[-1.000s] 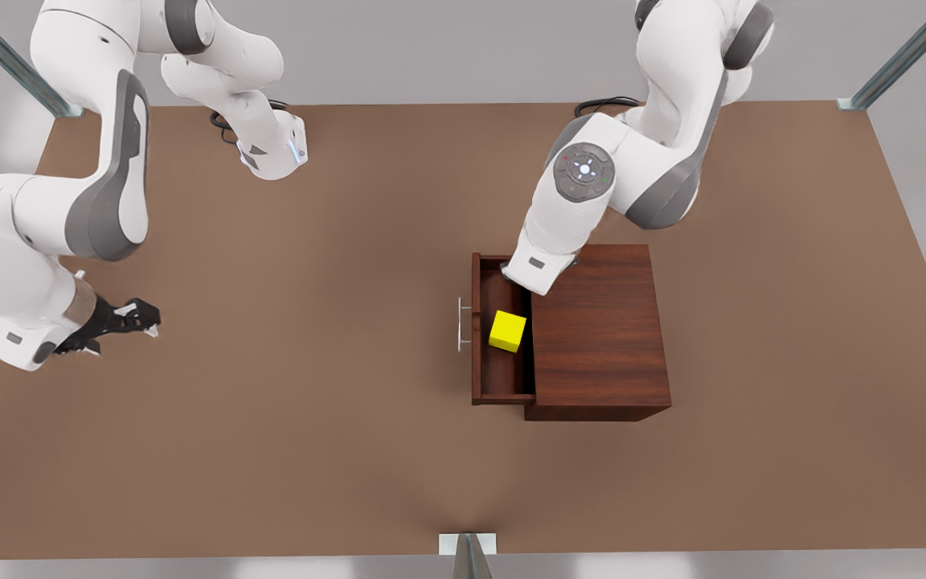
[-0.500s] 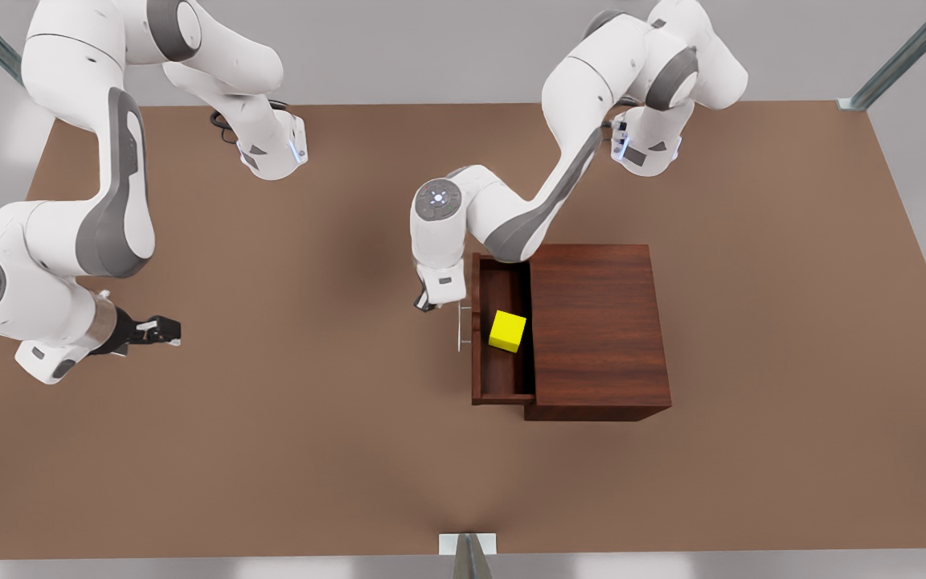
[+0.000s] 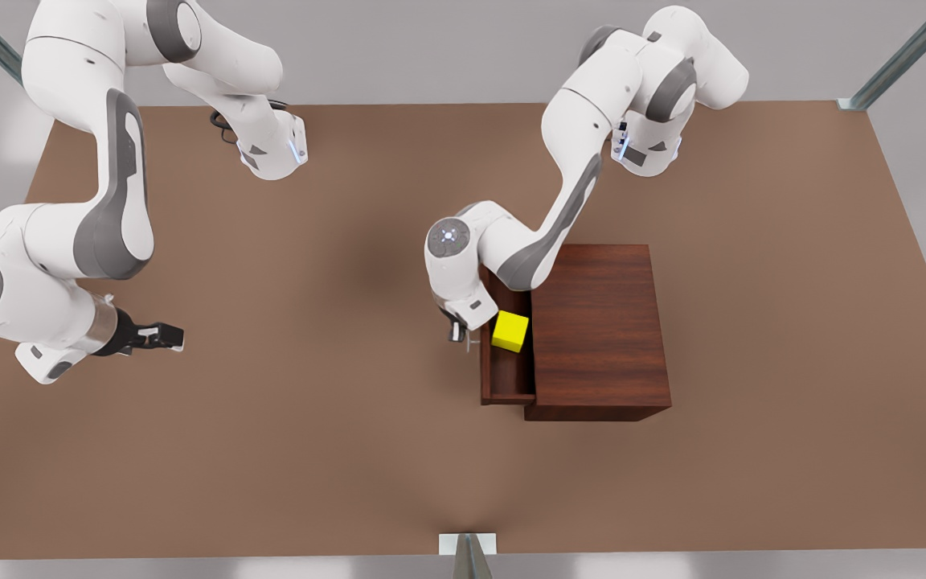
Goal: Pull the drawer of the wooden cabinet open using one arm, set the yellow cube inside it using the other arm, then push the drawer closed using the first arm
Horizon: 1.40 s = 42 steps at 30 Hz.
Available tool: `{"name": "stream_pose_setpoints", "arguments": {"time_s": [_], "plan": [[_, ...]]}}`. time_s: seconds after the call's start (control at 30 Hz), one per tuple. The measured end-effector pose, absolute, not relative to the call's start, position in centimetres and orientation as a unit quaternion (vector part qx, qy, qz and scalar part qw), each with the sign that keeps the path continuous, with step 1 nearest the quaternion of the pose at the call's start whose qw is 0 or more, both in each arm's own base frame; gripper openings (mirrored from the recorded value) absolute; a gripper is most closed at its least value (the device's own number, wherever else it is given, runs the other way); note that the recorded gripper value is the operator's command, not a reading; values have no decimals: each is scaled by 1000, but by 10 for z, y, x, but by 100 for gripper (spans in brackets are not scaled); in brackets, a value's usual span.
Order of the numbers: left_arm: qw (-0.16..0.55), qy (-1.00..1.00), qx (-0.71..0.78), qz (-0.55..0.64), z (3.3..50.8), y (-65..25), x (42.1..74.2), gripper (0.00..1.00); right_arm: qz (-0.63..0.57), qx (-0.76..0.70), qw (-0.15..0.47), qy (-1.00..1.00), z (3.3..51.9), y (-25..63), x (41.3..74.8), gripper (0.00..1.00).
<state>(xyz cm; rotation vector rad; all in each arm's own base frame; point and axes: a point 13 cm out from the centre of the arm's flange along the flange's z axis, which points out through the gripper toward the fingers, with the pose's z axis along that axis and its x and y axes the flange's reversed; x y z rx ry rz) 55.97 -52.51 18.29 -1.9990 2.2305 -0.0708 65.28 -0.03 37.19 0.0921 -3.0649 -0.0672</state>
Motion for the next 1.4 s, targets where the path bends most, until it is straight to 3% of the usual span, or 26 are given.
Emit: {"name": "stream_pose_setpoints", "arguments": {"time_s": [0.23,0.97,1.03,1.07,1.1,1.23,1.33,1.4], "plan": [[73,697,-713,-7,177,-491,575,0,-21,17,39,-999,369,0,653,100],[50,634,-769,60,189,-423,570,0,-20,-3,41,-999,366,0,654,100],[48,630,-773,46,211,-423,576,0,-20,-4,41,-999,365,1,654,100],[40,624,-780,20,246,-423,587,0,-20,-4,41,-999,365,1,655,100],[31,621,-783,-3,277,-424,594,100,-20,-4,41,-999,364,1,655,100],[26,647,-761,-28,390,-381,592,100,-19,-5,41,-999,363,1,655,100],[36,668,-743,26,460,-218,589,100,-19,-6,41,-999,362,1,656,100],[10,705,-705,78,453,-111,525,100,-19,-6,41,-999,362,1,656,100]]}}
